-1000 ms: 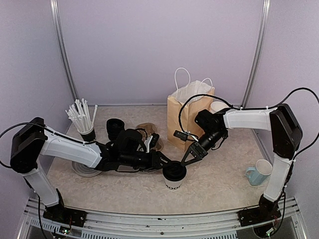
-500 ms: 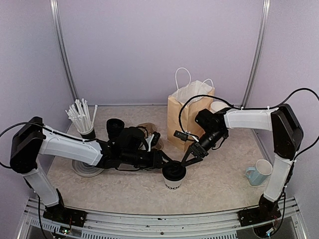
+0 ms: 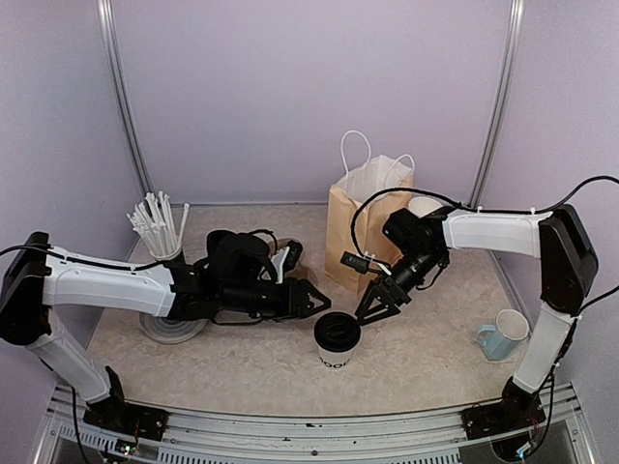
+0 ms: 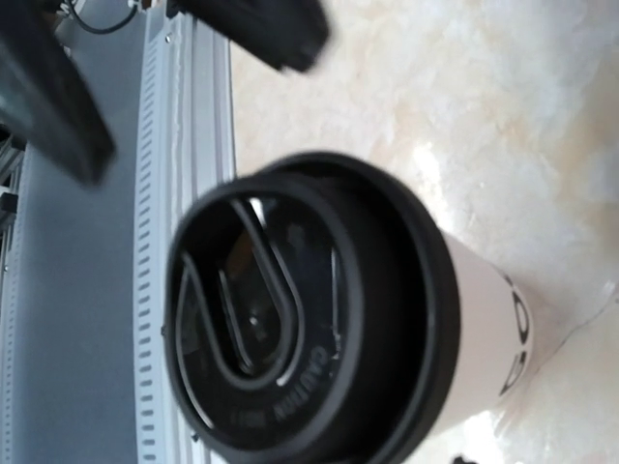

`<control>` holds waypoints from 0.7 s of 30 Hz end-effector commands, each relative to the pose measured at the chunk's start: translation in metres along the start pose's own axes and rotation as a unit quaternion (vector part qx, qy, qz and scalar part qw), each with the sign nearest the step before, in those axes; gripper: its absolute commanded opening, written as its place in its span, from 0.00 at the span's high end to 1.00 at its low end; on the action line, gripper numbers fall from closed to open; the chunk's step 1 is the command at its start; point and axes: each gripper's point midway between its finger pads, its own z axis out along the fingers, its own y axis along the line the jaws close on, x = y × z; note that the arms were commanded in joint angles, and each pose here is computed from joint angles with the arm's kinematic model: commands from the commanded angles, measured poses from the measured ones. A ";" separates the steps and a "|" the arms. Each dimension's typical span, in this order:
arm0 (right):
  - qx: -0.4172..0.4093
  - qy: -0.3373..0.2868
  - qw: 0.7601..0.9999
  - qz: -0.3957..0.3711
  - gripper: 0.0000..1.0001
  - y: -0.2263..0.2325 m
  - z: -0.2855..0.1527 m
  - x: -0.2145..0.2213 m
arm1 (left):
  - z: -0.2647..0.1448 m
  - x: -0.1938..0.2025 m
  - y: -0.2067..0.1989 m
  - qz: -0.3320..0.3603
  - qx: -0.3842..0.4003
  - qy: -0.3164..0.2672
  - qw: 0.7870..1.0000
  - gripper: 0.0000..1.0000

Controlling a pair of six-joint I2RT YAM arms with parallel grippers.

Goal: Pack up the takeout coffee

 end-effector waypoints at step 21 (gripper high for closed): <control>-0.028 0.049 0.998 -0.027 0.40 0.023 0.030 0.033 | 0.011 0.067 0.018 0.027 -0.035 0.136 0.990 0.54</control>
